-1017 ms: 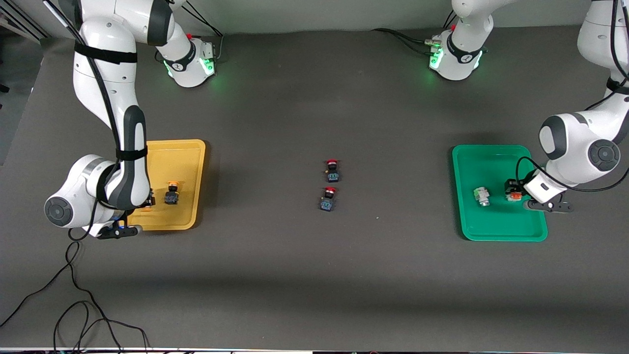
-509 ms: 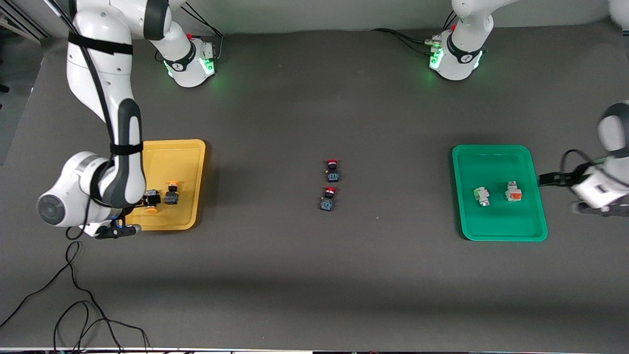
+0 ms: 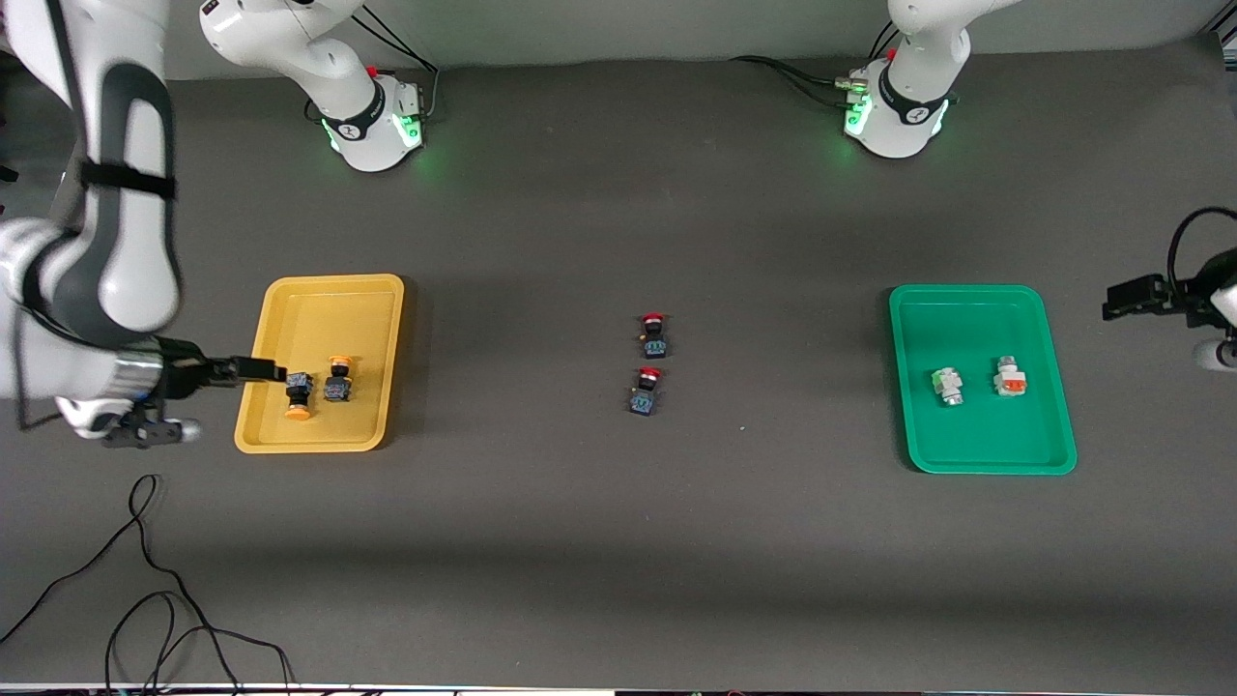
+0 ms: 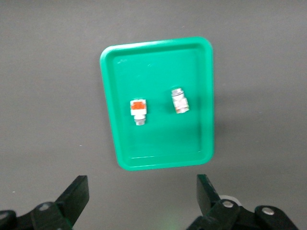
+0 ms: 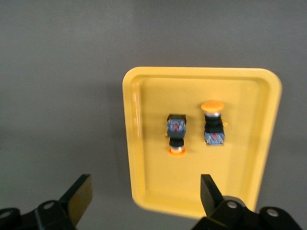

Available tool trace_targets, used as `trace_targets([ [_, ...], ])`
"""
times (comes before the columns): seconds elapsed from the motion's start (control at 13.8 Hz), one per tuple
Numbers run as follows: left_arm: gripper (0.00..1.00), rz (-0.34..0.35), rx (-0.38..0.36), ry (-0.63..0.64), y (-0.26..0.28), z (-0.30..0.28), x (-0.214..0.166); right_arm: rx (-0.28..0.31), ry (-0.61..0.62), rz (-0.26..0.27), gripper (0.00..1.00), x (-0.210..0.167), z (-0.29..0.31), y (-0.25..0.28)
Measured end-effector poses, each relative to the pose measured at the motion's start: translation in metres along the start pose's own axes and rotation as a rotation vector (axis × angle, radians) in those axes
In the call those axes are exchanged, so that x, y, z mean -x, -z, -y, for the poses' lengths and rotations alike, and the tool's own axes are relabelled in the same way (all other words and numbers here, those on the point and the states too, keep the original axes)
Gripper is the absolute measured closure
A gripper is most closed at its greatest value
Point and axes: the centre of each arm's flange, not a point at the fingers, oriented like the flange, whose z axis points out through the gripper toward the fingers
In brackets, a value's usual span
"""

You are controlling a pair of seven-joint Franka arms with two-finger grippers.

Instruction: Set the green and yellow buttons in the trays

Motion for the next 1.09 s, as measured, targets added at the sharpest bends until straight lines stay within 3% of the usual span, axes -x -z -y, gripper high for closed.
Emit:
trace_targets([
  [0.22, 0.0, -0.006, -0.012, 0.011, 0.024, -0.058, 0.008, 0.035, -0.054, -0.011, 0.0, 0.026, 0.028, 0.096],
  [0.44, 0.0, -0.006, -0.024, 0.001, 0.039, -0.1, 0.014, 0.042, -0.127, -0.075, 0.0, 0.046, 0.023, 0.156],
  [1.09, 0.0, -0.005, -0.023, -0.003, 0.051, -0.109, 0.018, 0.04, -0.17, -0.046, 0.0, 0.062, 0.0, 0.166],
])
